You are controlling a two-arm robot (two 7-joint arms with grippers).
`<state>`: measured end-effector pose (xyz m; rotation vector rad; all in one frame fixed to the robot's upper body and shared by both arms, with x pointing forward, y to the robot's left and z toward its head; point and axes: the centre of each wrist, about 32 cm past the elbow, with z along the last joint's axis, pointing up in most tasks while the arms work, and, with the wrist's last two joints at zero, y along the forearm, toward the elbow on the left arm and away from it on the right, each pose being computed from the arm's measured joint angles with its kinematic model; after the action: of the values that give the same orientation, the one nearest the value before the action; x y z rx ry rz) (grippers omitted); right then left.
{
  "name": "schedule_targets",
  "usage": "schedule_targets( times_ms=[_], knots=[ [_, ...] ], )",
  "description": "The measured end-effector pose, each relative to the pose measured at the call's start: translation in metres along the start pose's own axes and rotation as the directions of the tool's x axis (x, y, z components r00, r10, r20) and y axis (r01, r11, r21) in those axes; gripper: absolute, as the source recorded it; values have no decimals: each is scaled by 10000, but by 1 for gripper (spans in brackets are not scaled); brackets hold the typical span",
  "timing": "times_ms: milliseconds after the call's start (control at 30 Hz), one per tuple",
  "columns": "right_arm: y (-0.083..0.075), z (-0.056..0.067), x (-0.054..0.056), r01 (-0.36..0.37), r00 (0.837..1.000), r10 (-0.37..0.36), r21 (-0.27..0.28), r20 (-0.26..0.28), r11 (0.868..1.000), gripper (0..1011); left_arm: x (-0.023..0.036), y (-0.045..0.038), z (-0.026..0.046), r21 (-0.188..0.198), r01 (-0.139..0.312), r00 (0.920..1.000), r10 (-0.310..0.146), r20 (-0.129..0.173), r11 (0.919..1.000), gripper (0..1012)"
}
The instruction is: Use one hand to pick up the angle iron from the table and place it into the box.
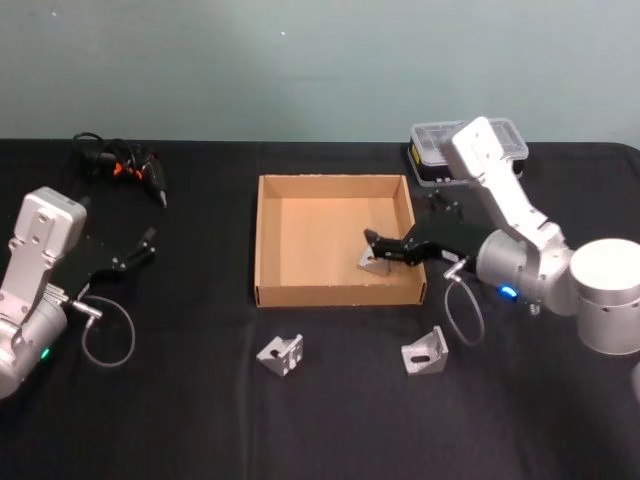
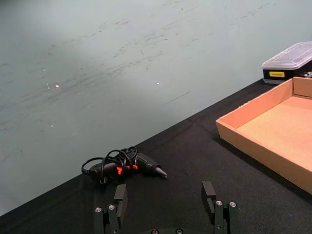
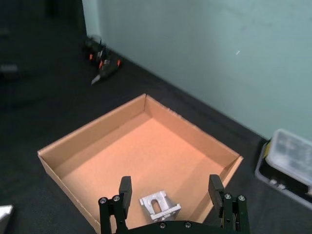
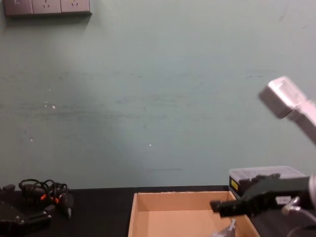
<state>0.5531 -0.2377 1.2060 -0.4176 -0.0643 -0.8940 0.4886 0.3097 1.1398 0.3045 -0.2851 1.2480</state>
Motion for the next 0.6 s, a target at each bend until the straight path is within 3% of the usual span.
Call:
schedule_targets(
  times_ms=[367, 600],
  knots=[
    [-490, 28, -196, 442, 9980, -391, 1086, -491, 9931, 1000, 0, 0, 0, 1, 0, 10000, 0, -1, 10000, 1000],
    [-761, 0, -326, 529, 9943, -414, 1170, -985, 9917, 1000, 0, 0, 0, 0, 0, 10000, 0, 0, 10000, 1000]
  ],
)
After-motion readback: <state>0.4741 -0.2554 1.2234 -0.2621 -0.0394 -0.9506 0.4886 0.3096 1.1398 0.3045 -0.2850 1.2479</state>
